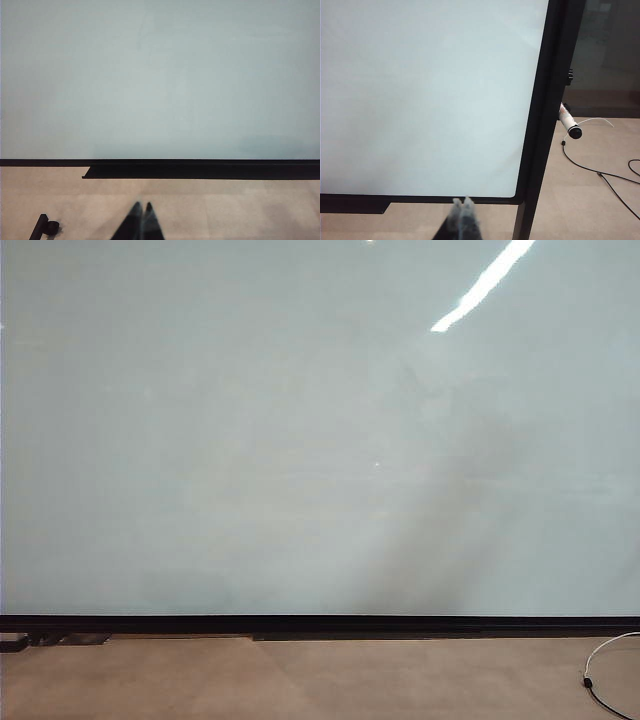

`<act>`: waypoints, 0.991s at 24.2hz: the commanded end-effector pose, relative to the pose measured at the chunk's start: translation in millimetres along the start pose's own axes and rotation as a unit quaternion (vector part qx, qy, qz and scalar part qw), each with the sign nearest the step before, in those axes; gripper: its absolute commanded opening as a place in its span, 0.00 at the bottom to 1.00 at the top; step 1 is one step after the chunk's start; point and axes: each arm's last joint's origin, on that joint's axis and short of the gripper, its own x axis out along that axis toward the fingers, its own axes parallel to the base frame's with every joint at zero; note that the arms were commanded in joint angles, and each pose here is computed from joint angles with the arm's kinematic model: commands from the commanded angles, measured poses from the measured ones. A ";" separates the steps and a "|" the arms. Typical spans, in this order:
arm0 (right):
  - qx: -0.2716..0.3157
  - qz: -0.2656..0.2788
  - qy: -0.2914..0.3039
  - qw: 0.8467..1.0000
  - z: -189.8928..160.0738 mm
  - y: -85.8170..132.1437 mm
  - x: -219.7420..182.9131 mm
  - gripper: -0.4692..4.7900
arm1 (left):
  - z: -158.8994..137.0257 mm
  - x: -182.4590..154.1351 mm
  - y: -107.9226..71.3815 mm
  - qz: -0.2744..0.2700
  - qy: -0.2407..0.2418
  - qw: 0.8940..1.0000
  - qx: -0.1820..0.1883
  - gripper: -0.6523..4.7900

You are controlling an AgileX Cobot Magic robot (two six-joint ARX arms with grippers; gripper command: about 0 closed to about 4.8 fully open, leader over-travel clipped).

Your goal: Pick up the pen on the shelf to the right of the whiteboard and draw a triangle.

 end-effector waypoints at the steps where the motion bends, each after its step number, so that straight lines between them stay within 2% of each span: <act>1: 0.002 -0.002 -0.003 1.000 -1.2 0.0 0.4 0.08 | 2.2 -0.3 0.2 0.002 -0.008 1.000 0.000 0.11; 12: 0.006 0.008 -0.008 1.000 -0.3 0.6 0.4 0.08 | 2.2 -0.3 0.2 0.002 -0.008 1.000 0.000 0.11; 15: -0.004 0.071 -0.086 0.994 14.5 3.9 -1.2 0.09 | 2.2 -0.3 0.2 0.002 -0.008 1.000 0.000 0.11; 18: -0.009 0.060 -0.136 0.989 26.7 3.1 -3.9 0.10 | 2.2 -0.3 0.2 0.002 -0.008 1.000 0.000 0.11; 19: -0.004 0.026 -0.133 0.991 31.5 0.8 -4.1 0.19 | 2.2 -0.3 0.2 0.002 -0.008 1.000 0.000 0.11; 21: 0.003 0.005 -0.123 0.992 36.3 -0.8 -1.6 0.34 | 2.2 -0.3 0.2 0.002 -0.008 1.000 0.000 0.11; 24: 0.002 0.011 -0.120 0.993 45.0 -1.0 2.8 0.45 | 2.2 -0.3 0.2 0.002 -0.008 1.000 0.000 0.11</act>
